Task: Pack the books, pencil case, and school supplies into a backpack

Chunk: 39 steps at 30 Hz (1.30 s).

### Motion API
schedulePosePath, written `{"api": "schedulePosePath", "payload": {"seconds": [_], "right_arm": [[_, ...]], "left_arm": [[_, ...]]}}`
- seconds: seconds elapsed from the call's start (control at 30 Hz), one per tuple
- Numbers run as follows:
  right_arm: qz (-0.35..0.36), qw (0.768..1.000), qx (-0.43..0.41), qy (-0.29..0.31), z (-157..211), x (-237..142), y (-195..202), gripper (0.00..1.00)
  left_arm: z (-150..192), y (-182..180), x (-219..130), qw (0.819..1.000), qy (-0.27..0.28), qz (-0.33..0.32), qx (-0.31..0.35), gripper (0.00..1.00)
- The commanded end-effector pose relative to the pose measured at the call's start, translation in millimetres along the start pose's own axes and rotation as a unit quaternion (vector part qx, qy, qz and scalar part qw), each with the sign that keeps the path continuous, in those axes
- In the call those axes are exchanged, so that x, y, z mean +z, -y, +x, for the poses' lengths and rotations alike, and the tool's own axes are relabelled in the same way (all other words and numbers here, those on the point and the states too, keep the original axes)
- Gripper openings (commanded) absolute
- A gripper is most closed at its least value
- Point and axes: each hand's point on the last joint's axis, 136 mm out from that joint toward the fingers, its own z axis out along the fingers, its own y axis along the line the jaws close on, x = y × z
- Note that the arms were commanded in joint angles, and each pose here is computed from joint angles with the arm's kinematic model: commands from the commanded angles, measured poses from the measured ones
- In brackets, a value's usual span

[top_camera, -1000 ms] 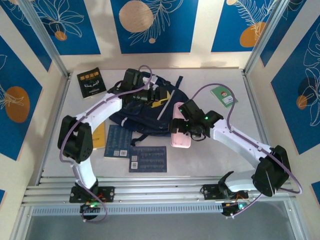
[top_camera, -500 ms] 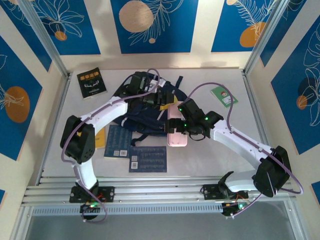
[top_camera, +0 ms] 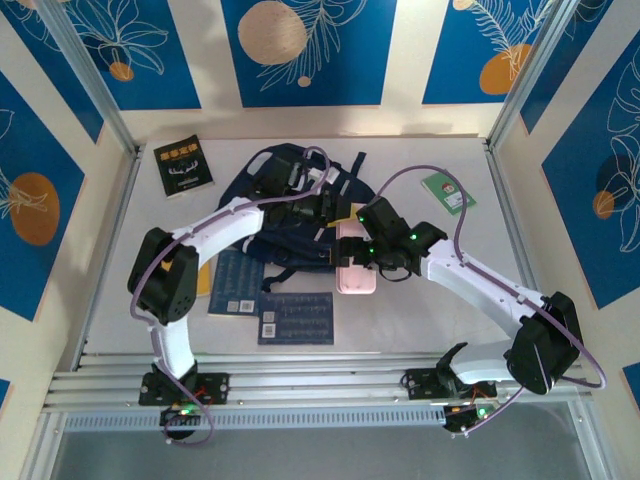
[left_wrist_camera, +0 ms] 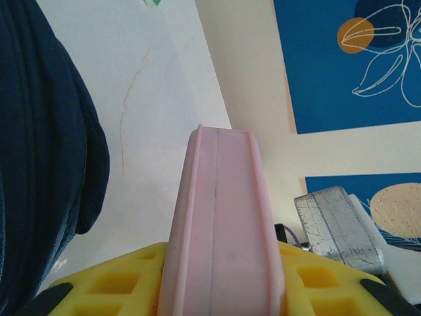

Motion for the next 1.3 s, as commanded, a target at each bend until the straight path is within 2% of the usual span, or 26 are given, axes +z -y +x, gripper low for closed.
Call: {"api": "schedulePosePath", "payload": {"seconds": [0.0,0.1,0.3,0.43,0.5,0.6,0.8,1.07,1.27], "right_arm": [[-0.022,0.999,-0.013,0.031,-17,-10,-15,0.89],[-0.008,0.999,-0.008,0.038,-18,-14,-10,1.0],[0.024,0.997,0.015,0.074,-20,-37,10,1.0],[-0.012,0.991,0.051,0.123,-25,-62,14,0.99],[-0.058,0.984,0.093,0.141,-28,-72,13,1.0],[-0.156,0.963,0.167,0.145,-32,-80,5,0.99],[-0.267,0.9,0.323,0.122,-37,-81,7,0.97],[-0.353,0.844,0.381,0.132,-51,-92,-10,0.98],[-0.385,0.831,0.369,0.159,-71,-98,-25,0.97]], "left_arm": [[9,16,7,1.0,-0.019,0.023,0.0,0.31],[3,17,2,1.0,-0.009,0.022,-0.007,0.31],[-23,9,-27,0.998,0.039,0.021,-0.033,0.3],[-46,-4,-52,0.992,0.101,0.028,-0.075,0.31],[-55,-9,-61,0.985,0.137,0.036,-0.101,0.32],[-67,-6,-70,0.972,0.182,0.073,-0.13,0.31],[-89,15,-97,0.943,0.255,0.146,-0.158,0.29],[-97,39,-124,0.917,0.31,0.193,-0.161,0.29],[-95,40,-124,0.911,0.308,0.209,-0.178,0.27]]}}
